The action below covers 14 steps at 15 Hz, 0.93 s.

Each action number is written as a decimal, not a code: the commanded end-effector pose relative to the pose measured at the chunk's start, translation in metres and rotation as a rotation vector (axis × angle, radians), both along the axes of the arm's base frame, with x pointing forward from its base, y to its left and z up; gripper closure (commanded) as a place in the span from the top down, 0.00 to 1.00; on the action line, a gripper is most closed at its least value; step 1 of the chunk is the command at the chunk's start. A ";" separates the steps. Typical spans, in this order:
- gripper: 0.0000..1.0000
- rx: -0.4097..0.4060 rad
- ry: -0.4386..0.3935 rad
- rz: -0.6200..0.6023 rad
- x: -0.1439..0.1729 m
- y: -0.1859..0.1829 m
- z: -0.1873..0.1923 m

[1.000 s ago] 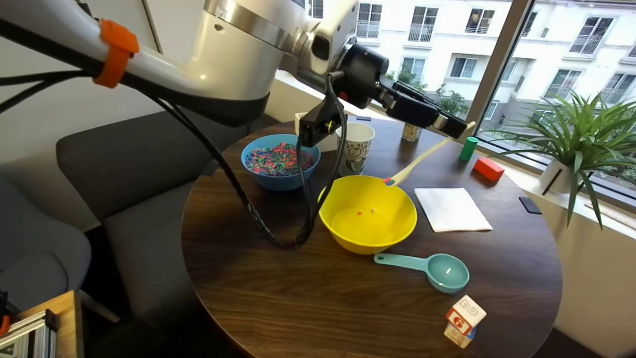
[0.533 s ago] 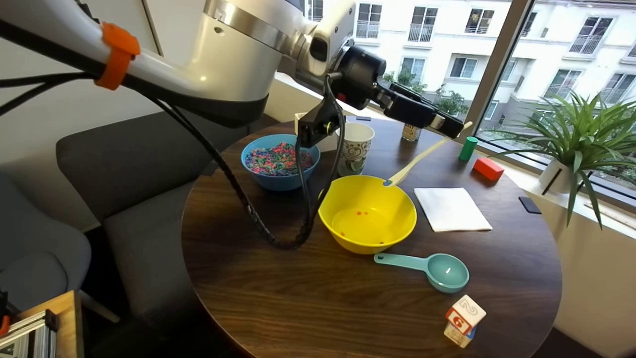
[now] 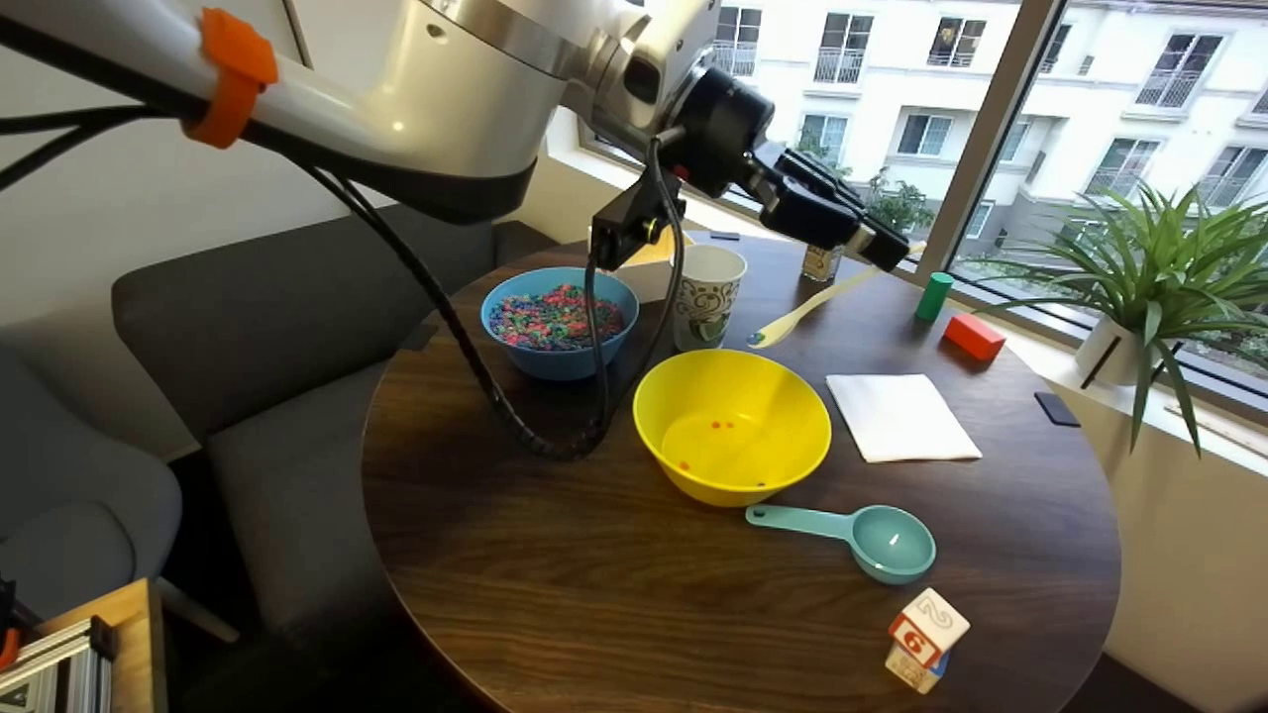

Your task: Use the spoon to scoop out of the blue bowl, empty the content into the yellow bowl and the cup and place the spoon back

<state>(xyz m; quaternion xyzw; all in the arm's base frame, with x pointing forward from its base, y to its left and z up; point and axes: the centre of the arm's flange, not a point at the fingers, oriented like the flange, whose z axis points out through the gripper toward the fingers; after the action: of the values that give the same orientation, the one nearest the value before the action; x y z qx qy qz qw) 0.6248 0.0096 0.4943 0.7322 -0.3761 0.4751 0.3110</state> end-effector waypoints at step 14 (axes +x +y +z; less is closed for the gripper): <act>0.03 0.249 -0.182 0.089 0.074 0.085 0.027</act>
<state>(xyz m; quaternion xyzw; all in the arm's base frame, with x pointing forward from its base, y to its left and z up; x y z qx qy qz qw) 0.6764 0.0725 0.5287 0.7322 -0.4214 0.5033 0.1815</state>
